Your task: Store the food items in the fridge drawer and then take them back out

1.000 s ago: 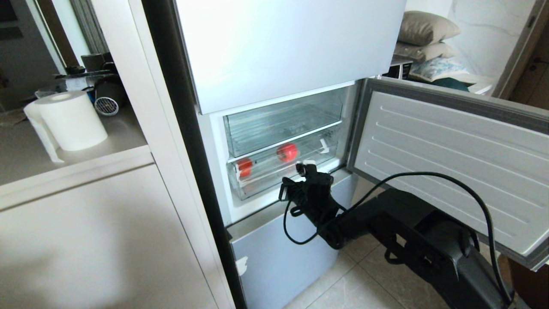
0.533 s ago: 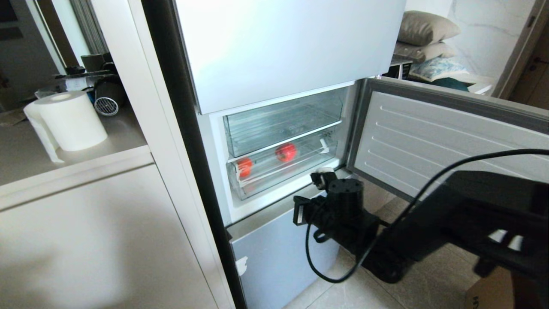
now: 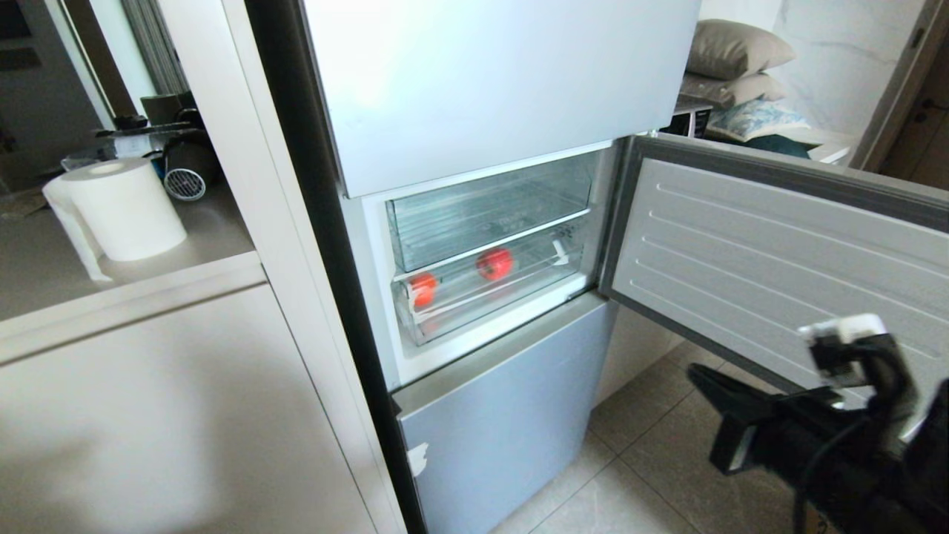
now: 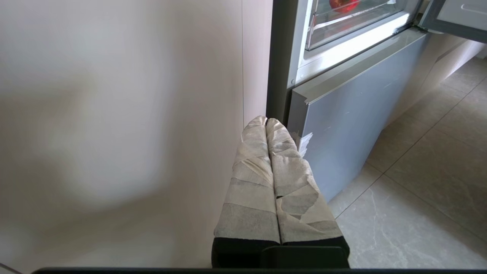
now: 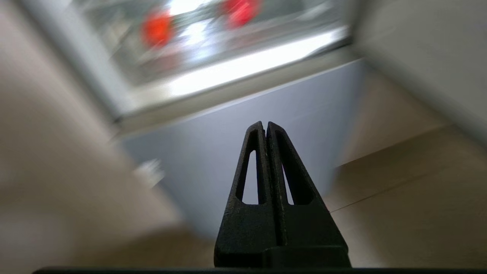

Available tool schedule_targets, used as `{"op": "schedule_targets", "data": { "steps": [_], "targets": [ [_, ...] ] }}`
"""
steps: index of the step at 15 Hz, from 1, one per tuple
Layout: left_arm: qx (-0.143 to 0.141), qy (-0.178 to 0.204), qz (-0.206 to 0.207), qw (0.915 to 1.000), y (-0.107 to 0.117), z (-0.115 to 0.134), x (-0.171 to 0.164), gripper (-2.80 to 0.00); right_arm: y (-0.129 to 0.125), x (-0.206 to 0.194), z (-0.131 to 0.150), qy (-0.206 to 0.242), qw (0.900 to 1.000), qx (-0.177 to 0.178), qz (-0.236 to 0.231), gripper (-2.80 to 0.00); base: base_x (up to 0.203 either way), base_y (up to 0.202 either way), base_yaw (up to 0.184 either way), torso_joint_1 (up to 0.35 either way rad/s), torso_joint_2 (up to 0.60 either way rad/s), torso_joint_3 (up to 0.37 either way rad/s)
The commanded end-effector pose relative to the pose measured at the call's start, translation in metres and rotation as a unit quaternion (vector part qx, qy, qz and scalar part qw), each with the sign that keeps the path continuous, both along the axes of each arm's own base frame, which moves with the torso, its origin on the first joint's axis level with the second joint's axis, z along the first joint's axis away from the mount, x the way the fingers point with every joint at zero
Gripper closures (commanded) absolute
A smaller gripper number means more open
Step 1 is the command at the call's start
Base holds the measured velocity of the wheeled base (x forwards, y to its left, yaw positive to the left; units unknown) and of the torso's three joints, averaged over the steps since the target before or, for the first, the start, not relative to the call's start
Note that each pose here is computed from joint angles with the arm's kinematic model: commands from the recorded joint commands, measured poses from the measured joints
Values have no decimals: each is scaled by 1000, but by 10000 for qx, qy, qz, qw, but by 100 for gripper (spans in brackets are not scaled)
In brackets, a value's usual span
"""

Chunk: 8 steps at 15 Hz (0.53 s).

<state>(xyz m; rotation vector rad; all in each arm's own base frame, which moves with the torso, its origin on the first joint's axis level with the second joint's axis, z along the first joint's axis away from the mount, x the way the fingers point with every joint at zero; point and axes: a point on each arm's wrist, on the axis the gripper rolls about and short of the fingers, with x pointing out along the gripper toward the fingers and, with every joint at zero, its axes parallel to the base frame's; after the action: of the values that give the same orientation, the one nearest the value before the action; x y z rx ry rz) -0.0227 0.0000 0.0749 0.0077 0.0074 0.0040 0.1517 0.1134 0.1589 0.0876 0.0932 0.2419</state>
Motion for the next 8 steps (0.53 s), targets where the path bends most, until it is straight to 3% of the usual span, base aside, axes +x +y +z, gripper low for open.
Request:
{"op": "schedule_targets", "data": {
  "steps": [1,5,6,8],
  "targets": [
    [0,1,3,10000,0,0,0,0,-50,-40,29,-817,9890,495,-1126,0,0,0,0,0,0,0],
    [0,1,3,10000,0,0,0,0,-108,-91,7,-850,9567,131,-2779,0,0,0,0,0,0,0],
    [0,1,3,10000,0,0,0,0,-116,-106,-3,-815,9489,-31,-3047,0,0,0,0,0,0,0],
    [0,1,3,10000,0,0,0,0,-122,-132,-27,-616,9468,-320,-3141,0,0,0,0,0,0,0]
  ]
}}
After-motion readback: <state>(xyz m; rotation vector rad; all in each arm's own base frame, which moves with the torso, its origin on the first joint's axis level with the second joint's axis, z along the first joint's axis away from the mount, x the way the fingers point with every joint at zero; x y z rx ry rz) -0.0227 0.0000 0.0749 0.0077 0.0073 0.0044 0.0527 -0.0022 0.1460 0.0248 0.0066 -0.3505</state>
